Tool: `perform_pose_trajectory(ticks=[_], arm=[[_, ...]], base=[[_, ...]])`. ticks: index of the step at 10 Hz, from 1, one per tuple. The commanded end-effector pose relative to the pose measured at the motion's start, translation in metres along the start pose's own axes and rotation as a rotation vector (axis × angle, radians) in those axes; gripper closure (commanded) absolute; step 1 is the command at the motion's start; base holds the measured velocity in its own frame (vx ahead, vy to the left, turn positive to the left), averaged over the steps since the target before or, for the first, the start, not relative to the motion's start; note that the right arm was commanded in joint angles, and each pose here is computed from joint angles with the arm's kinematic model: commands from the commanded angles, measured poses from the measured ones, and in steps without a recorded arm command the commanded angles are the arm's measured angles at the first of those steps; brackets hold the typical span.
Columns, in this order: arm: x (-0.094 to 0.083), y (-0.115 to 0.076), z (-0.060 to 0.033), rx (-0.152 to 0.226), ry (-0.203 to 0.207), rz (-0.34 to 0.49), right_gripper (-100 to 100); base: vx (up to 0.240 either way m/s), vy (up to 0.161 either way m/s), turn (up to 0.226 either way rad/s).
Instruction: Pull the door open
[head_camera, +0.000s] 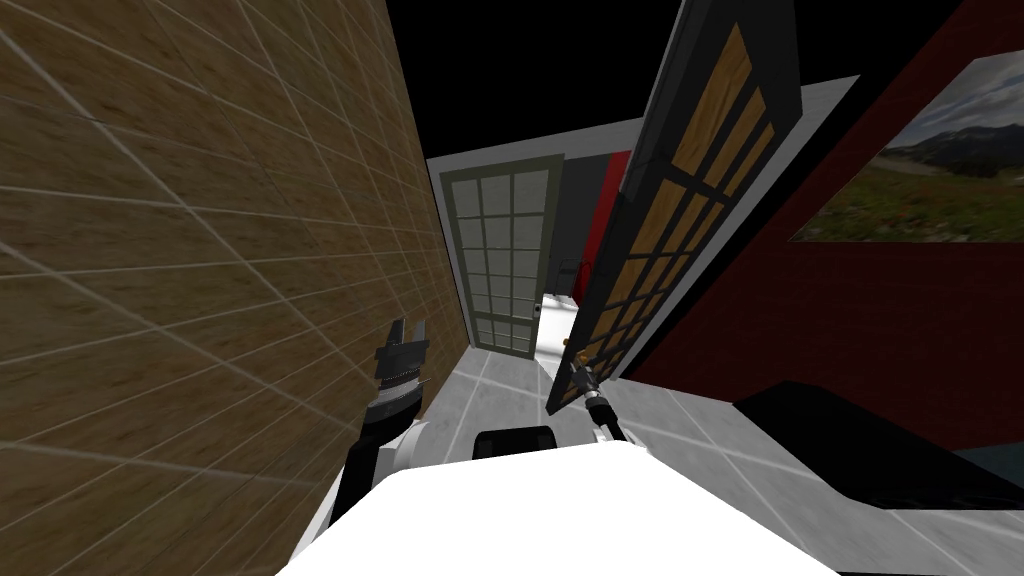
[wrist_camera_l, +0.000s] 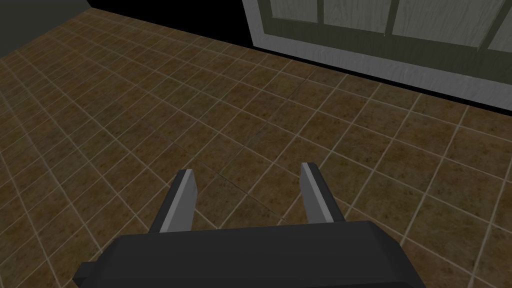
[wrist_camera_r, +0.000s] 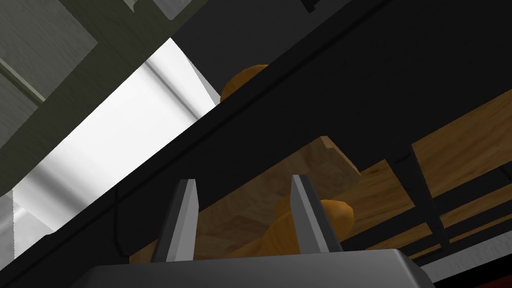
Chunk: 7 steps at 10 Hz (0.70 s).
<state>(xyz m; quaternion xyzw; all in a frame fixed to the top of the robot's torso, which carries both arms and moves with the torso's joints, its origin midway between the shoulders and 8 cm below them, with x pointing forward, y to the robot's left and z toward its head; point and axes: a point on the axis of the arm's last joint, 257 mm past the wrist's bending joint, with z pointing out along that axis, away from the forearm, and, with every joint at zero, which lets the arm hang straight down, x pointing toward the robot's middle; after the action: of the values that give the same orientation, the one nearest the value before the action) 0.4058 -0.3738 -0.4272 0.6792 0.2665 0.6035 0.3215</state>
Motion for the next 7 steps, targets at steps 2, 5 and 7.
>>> perform_pose_trajectory(ticks=[2, 5, 7], arm=[[-0.01, 0.014, 0.0029, -0.014, -0.01, 0.061, -100], [-0.003, 0.011, 0.0074, -0.007, 0.007, 0.13, -100], [0.001, 0.01, 0.0096, -0.002, 0.016, 0.178, -100]], base=[[-0.049, -0.058, 0.067], [-0.067, -0.047, 0.073], [-0.066, -0.048, 0.053]])
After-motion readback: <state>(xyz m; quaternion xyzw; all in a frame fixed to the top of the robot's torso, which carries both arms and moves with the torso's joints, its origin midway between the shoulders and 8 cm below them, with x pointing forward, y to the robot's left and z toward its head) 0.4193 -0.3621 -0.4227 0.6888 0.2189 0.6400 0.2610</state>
